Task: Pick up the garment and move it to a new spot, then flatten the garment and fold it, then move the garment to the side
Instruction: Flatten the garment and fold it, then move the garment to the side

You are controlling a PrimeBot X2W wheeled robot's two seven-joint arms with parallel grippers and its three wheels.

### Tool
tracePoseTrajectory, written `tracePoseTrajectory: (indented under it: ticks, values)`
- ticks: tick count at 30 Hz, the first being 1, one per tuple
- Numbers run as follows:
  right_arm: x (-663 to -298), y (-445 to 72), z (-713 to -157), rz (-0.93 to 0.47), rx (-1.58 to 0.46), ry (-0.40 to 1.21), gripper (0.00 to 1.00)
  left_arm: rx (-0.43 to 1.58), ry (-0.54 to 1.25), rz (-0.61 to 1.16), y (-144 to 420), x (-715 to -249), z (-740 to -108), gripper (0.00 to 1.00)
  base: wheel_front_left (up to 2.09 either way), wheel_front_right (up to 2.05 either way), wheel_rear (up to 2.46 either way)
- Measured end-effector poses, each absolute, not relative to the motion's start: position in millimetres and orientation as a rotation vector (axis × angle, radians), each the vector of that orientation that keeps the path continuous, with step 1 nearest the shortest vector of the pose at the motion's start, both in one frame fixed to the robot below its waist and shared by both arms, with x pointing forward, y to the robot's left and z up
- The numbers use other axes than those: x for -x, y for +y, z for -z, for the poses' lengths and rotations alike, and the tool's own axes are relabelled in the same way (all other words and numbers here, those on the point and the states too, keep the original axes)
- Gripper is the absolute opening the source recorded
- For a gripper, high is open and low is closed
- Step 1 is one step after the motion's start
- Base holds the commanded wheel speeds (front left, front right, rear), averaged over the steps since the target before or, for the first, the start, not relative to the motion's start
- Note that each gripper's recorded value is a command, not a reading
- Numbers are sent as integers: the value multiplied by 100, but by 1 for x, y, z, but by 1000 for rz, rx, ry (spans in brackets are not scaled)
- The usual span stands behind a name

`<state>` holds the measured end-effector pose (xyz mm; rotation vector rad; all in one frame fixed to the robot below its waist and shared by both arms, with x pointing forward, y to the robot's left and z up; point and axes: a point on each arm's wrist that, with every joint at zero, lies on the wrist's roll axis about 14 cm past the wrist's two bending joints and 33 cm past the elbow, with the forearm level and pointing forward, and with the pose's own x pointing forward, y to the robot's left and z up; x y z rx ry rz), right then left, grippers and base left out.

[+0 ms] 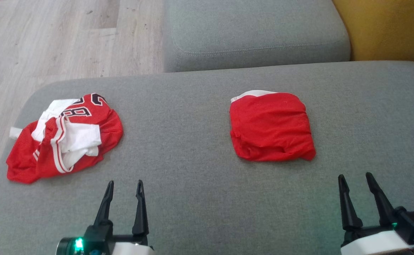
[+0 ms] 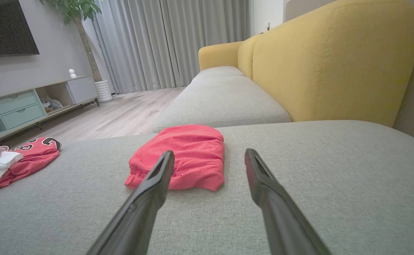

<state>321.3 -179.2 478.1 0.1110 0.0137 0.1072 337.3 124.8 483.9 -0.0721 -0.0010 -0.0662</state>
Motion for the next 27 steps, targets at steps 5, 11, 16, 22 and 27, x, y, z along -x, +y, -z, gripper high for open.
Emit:
tracePoseTrajectory:
  ticks: [5, 11, 16, 22, 27]
  values:
    - [-322, -174, -479, -124, -105, 12, 100, 63, 2, 68, 128, -334, -482, 100, 0, 0, 0]
    - [-323, -171, -478, -135, -102, 15, 100, 61, 4, 65, 130, -333, -481, 100, 0, 0, 0]
    - [-323, -171, -477, -136, -102, 19, 100, 60, 4, 62, 131, -333, -481, 100, 0, 0, 0]
    - [-325, -172, -469, -131, -115, 45, 100, 60, 21, 56, 133, -334, -476, 100, 0, 0, 0]
    - [-345, -180, -454, -101, -179, 98, 100, 62, 56, 54, 133, -336, -466, 100, 0, 0, 0]
